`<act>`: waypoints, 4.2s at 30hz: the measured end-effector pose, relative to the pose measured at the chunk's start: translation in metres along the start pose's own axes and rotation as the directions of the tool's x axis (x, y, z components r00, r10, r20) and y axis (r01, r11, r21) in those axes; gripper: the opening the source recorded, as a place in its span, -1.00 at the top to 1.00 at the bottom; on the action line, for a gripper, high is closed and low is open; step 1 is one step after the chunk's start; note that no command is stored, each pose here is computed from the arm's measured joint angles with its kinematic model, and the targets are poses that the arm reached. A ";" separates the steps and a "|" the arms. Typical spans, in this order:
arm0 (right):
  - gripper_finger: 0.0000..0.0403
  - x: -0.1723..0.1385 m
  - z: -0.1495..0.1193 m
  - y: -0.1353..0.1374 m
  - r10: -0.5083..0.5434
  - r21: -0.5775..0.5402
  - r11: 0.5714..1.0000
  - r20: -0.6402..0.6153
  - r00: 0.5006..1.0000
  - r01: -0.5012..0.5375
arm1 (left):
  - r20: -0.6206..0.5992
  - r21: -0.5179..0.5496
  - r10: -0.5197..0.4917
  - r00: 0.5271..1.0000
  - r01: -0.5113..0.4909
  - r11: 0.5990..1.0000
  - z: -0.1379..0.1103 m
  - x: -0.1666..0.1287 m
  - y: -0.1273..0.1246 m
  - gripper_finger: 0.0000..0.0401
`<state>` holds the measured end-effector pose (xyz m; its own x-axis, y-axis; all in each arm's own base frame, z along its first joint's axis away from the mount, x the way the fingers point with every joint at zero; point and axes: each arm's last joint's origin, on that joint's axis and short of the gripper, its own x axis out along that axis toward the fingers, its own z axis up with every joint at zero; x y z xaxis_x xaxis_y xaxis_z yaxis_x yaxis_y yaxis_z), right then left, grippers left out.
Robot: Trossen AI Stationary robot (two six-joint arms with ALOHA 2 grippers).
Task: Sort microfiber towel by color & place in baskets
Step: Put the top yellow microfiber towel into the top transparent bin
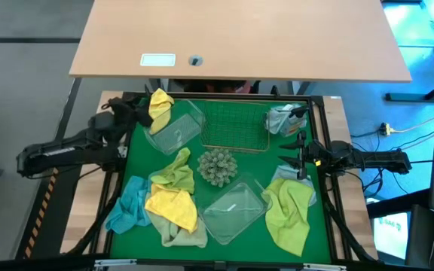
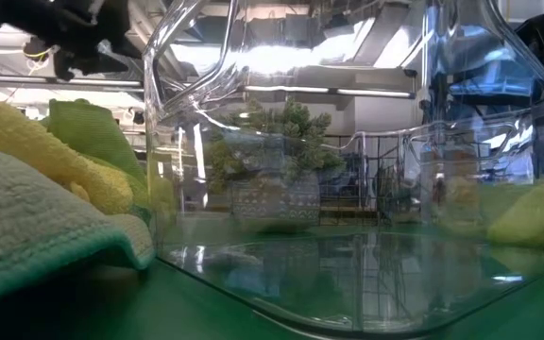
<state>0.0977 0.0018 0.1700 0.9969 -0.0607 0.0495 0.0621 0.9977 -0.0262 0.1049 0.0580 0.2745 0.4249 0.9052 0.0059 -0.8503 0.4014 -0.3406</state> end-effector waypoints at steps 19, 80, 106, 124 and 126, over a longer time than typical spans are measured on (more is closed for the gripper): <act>0.08 0.000 0.000 0.000 0.000 0.000 1.000 -0.002 1.000 0.000 | -0.490 0.069 0.156 0.857 -0.140 0.988 0.038 0.109 0.010 0.00; 0.08 0.000 0.000 0.000 0.000 0.000 1.000 -0.002 1.000 0.000 | -0.902 0.058 0.246 0.354 -0.465 0.883 -0.088 0.195 0.116 0.77; 0.08 0.000 0.000 0.000 0.000 0.000 1.000 -0.002 1.000 0.000 | -0.858 -0.182 0.007 0.513 -0.316 0.931 -0.081 0.211 0.107 1.00; 0.08 0.000 0.000 0.000 0.000 0.000 1.000 -0.002 1.000 0.000 | -0.512 -0.312 -0.205 0.834 0.042 0.949 0.022 0.185 0.066 1.00; 0.08 0.000 0.000 0.000 0.000 0.000 1.000 -0.002 1.000 0.000 | -0.464 -0.322 -0.228 0.856 0.077 0.943 0.036 0.175 0.059 1.00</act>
<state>0.0976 0.0018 0.1700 0.9970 -0.0611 0.0472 0.0624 0.9977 -0.0265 0.1178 0.2456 0.2888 0.7019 0.6184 -0.3535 -0.6694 0.4031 -0.6241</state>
